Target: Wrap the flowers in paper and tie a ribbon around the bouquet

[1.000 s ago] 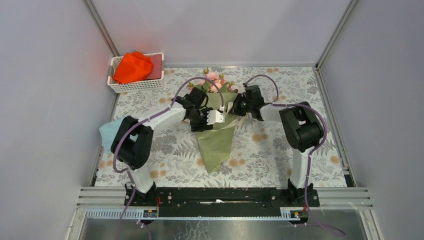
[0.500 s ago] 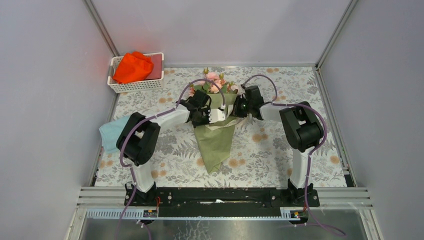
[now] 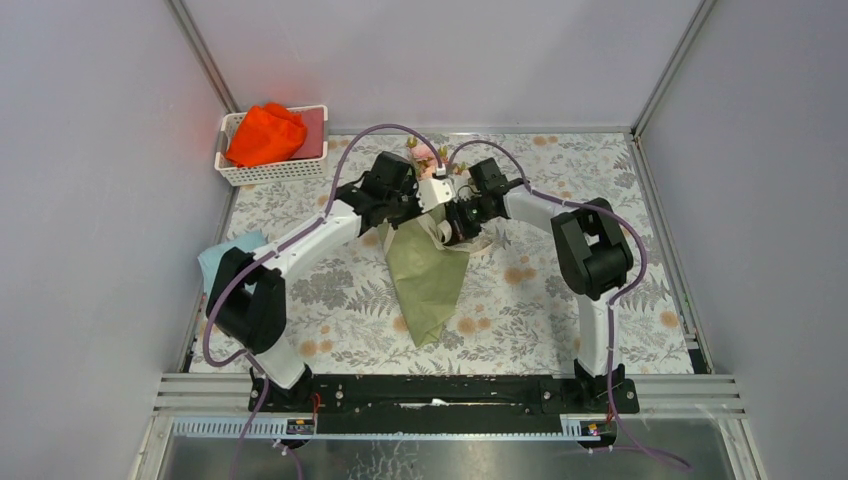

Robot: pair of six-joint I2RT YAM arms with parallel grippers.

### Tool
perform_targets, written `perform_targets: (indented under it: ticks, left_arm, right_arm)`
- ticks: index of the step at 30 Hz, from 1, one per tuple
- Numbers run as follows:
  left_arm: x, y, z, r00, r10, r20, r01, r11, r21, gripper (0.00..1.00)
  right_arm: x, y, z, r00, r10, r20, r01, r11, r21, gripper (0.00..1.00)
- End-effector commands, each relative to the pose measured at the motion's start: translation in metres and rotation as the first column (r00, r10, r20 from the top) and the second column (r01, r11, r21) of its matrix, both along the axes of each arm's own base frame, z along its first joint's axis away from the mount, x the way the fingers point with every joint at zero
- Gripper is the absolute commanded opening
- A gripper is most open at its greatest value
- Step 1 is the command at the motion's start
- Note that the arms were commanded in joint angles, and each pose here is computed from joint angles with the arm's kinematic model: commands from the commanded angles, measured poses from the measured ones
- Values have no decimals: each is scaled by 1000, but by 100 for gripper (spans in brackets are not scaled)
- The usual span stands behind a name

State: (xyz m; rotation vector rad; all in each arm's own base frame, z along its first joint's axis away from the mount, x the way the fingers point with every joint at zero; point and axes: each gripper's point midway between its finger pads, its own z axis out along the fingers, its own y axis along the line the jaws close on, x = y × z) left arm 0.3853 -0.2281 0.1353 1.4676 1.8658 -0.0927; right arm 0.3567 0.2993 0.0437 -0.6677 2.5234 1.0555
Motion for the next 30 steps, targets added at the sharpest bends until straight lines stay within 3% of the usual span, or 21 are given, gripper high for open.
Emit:
perform_targets:
  ticks: [1, 5, 8, 10, 14, 19, 21, 24, 27, 30]
  left_arm:
    - [-11, -6, 19, 999, 16, -34, -18, 997, -70, 0]
    - [-12, -7, 23, 999, 23, -39, -26, 996, -85, 0]
    - [-12, -8, 24, 998, 35, -45, -39, 995, -93, 0]
    - [-11, -8, 23, 998, 43, -50, -48, 994, -98, 0]
    - [-14, -8, 19, 996, 53, -68, -60, 992, -107, 0]
    - [-13, -8, 12, 992, 83, -93, -93, 990, -110, 0]
    - [-12, -10, 9, 990, 97, -107, -110, 987, -117, 0]
    - [-9, -10, 8, 985, 128, -116, -142, 982, -127, 0]
    - [-8, -13, 6, 982, 137, -131, -155, 978, -136, 0]
    - [-6, -15, 5, 980, 144, -141, -164, 976, -143, 0]
  right_arm:
    - [-62, -6, 8, 951, 261, -167, -251, 965, 79, 6]
    - [-75, -13, 21, 941, 284, -183, -273, 959, 82, 25]
    - [-51, -23, 33, 979, 167, -120, -165, 986, 28, 43]
    - [-27, -34, 43, 997, 49, -68, -49, 999, -10, 50]
    - [21, -69, 56, 983, -165, 78, 176, 970, -168, 55]
    - [58, -100, 80, 935, -270, 230, 326, 911, -253, 53]
    - [49, -93, 86, 931, -254, 264, 310, 930, -197, 43]
    - [13, -58, 114, 899, -166, 405, 164, 986, 41, 37]
    - [-34, -24, 129, 834, -142, 533, 9, 970, 244, 36]
    - [-76, 11, 126, 798, -99, 594, -134, 933, 335, 35]
